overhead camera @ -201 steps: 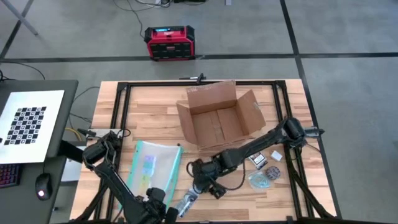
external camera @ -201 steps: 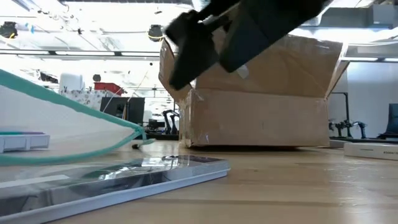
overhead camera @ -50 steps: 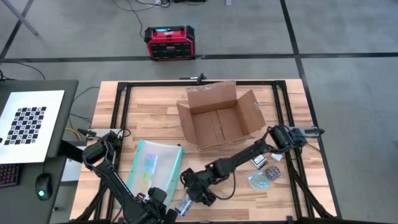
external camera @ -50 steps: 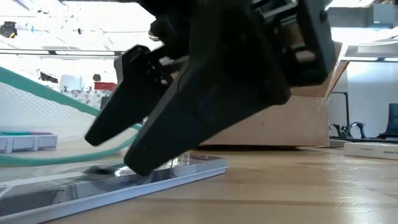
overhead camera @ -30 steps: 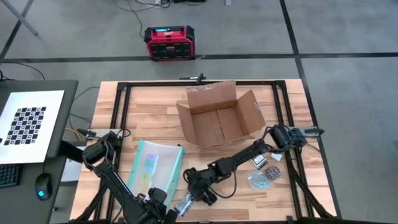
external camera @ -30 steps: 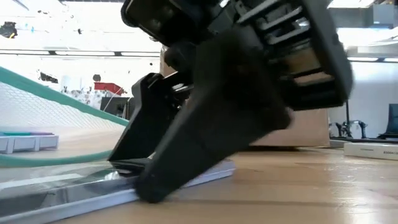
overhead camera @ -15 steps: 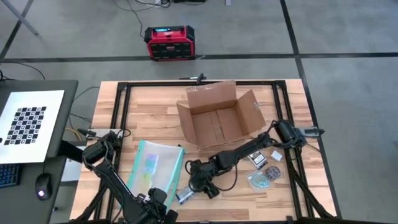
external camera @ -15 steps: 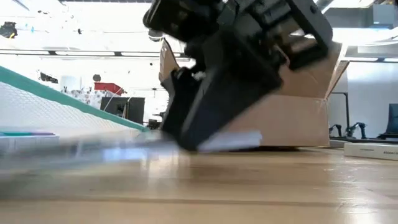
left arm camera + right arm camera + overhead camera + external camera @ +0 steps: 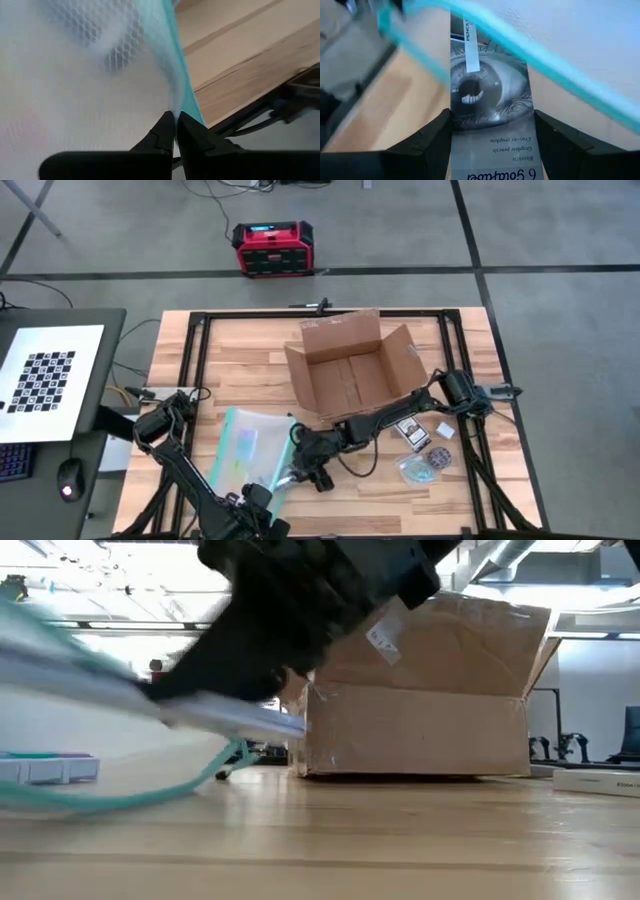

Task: Unpack boxes
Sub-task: Put the white pencil box into the transparent zip bag

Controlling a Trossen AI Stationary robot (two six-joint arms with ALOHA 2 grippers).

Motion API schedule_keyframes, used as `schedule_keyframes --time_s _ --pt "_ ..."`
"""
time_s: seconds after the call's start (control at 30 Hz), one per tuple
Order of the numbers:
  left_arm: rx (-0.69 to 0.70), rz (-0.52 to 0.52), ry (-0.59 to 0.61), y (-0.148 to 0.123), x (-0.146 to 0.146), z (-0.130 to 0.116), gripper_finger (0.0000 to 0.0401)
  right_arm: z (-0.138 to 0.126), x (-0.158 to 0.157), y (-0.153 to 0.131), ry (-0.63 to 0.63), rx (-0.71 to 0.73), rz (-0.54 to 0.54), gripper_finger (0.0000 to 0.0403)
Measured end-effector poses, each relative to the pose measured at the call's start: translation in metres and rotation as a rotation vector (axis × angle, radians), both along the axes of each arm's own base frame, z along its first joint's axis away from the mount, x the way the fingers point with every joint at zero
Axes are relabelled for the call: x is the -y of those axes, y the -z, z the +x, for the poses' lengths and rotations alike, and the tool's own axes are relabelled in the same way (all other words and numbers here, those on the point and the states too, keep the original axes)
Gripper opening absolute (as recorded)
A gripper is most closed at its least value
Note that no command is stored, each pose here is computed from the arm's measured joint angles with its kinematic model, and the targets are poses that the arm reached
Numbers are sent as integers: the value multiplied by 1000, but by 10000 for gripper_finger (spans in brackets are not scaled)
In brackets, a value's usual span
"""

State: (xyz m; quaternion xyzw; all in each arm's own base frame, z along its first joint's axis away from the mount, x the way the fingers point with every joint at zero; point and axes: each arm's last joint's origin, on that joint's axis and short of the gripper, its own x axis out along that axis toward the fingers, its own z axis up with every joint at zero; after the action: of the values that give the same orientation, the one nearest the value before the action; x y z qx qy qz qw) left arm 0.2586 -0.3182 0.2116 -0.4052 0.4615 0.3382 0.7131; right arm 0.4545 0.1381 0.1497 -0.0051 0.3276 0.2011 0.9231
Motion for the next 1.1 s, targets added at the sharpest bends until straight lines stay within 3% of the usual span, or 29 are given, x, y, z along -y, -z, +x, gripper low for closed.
schedule_keyframes --time_s 0.5,0.73,0.9,1.1 --pt "89 55 161 -2 -5 20 0 23 -12 20 -19 67 9 226" --pt "89 59 177 -2 -5 20 0 28 -16 23 -44 148 -8 336" --pt "90 59 177 -3 -4 20 0 19 -10 22 -36 12 -41 370" --pt "90 56 174 -2 -4 19 0 -6 4 -14 -7 -198 -79 362"
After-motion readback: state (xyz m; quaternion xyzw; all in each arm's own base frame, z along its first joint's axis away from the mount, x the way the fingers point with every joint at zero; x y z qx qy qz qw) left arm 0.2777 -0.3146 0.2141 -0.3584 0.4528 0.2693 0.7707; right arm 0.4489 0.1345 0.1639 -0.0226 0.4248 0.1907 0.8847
